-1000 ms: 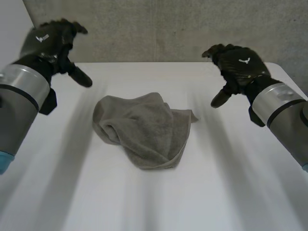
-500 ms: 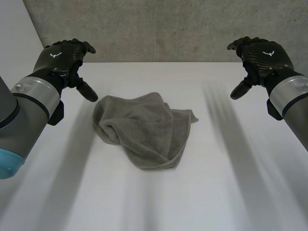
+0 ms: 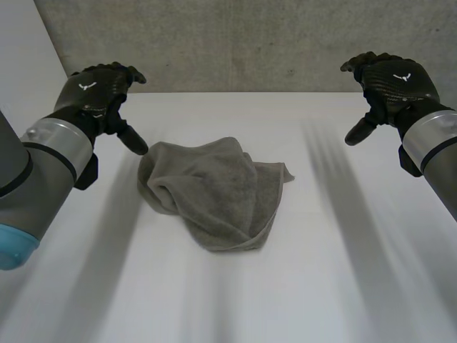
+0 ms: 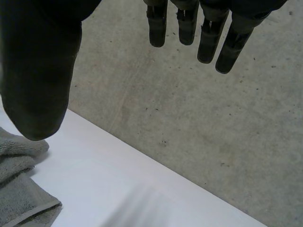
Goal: Fold the towel.
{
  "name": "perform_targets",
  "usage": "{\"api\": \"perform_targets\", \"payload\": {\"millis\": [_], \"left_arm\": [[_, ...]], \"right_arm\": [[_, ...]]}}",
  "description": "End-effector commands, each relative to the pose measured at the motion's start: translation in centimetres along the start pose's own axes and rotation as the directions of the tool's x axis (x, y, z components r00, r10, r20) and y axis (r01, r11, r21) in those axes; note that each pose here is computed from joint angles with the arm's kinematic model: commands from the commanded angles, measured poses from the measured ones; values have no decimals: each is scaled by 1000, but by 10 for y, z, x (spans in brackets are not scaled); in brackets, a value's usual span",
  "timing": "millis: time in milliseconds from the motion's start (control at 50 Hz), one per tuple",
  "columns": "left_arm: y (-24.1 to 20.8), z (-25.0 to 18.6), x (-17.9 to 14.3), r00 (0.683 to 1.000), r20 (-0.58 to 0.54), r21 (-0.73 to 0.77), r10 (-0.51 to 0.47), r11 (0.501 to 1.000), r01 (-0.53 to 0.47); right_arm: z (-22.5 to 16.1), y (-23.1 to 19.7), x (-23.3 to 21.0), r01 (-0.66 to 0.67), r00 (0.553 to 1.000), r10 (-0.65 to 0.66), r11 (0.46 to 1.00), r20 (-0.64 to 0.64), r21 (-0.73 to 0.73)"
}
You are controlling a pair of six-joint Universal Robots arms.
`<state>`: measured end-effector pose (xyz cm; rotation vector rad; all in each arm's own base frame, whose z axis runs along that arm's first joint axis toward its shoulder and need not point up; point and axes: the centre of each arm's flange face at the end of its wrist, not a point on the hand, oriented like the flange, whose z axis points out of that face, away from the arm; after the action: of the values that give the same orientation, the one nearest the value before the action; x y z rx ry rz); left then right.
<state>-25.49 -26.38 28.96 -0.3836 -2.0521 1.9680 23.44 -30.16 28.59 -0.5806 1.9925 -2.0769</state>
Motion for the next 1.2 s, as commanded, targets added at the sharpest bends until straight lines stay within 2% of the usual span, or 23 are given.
{"api": "perform_targets", "payload": {"millis": [20,60,80,120,180,240,440,760,900,940,960,1000,1200], "left_arm": [[18,-27,41,987,-158,-62,14,998,-24],[29,-37,50,979,-201,-95,22,995,-42],[39,-45,56,972,-234,-120,31,991,-61],[46,-53,61,965,-259,-134,41,988,-78],[60,-62,66,956,-287,-166,57,980,-108],[74,-67,73,948,-312,-187,61,975,-124],[130,-57,84,940,-336,-301,58,939,-166],[165,-36,88,953,-295,-351,63,921,-170],[171,-32,90,958,-278,-358,66,919,-167],[172,-31,90,960,-273,-359,65,919,-164],[172,-31,90,960,-273,-359,65,919,-164],[170,-29,91,964,-259,-351,61,924,-153],[158,-13,96,976,-217,-262,17,962,-75]], "right_arm": [[2,3,-8,79,989,-79,997,127,3],[3,20,-14,150,959,-142,988,246,-17],[3,20,-14,151,959,-142,988,246,-17],[2,39,-23,197,923,-164,979,349,-61],[2,48,-26,212,909,-165,974,384,-82],[3,74,-37,245,875,-162,961,456,-130],[-2,111,-66,263,832,-122,945,541,-192],[-14,151,-116,279,762,-61,929,645,-242],[-9,152,-119,239,778,-25,936,628,-258],[-4,141,-115,159,807,24,953,591,-257],[-4,141,-115,159,807,25,953,590,-257],[-1,118,-108,65,833,79,969,548,-238],[-8,89,-92,-123,872,234,955,429,-270]]}}
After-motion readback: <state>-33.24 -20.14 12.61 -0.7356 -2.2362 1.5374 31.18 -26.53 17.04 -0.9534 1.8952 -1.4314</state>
